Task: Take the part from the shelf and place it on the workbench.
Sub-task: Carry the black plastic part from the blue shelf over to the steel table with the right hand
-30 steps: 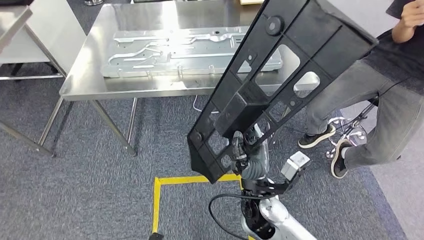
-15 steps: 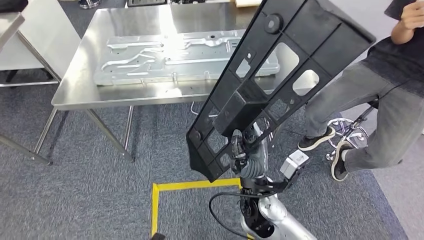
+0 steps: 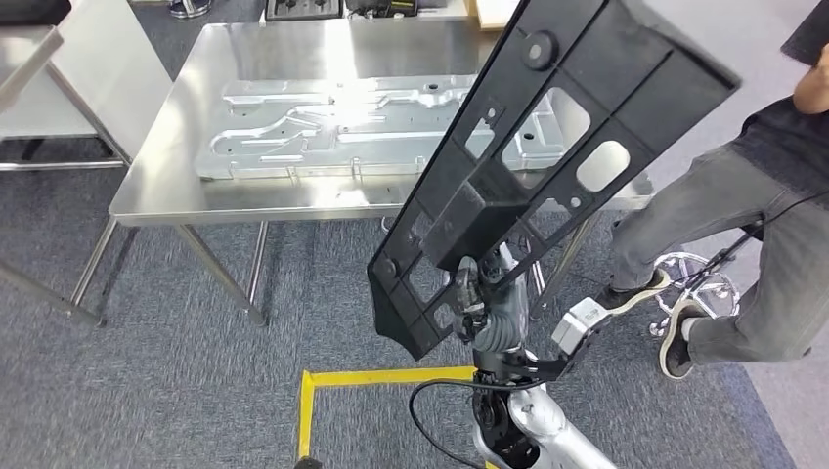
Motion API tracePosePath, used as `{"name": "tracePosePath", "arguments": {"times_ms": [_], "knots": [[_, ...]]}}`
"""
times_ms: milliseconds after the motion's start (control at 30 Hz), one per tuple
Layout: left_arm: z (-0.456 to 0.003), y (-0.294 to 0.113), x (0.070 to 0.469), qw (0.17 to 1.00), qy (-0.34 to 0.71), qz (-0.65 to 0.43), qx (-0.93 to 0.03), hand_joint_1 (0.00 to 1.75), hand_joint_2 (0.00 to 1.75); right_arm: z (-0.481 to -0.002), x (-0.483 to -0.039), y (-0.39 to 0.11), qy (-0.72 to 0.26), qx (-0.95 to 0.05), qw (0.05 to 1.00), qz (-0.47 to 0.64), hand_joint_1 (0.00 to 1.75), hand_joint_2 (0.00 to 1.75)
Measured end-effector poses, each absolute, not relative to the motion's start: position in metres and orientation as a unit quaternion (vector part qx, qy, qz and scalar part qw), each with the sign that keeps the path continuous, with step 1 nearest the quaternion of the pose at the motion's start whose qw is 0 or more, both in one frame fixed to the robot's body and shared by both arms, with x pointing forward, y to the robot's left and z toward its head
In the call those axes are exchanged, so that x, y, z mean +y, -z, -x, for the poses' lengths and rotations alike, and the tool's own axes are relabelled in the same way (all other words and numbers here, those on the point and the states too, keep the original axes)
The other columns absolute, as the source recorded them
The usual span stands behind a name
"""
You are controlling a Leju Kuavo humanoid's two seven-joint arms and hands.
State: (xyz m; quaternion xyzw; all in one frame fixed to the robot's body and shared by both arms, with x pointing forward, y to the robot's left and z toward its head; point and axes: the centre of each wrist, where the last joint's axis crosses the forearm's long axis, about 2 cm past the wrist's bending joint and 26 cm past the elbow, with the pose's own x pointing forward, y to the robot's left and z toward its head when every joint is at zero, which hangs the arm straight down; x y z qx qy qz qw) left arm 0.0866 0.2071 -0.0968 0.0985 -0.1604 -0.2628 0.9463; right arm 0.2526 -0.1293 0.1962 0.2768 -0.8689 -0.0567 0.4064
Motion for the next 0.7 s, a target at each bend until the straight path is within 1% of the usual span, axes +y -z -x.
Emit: {"name": "tracePosePath", "arguments": {"times_ms": [700], "knots": [[-0.0843,0.0974,0.2081,0.947,0.262,-0.098,-0.157,0.0,1.75,-0.2526,-0.1293,-0.1964,0.056,-0.869,0.406,-0.276,1.75,1.75]]}}
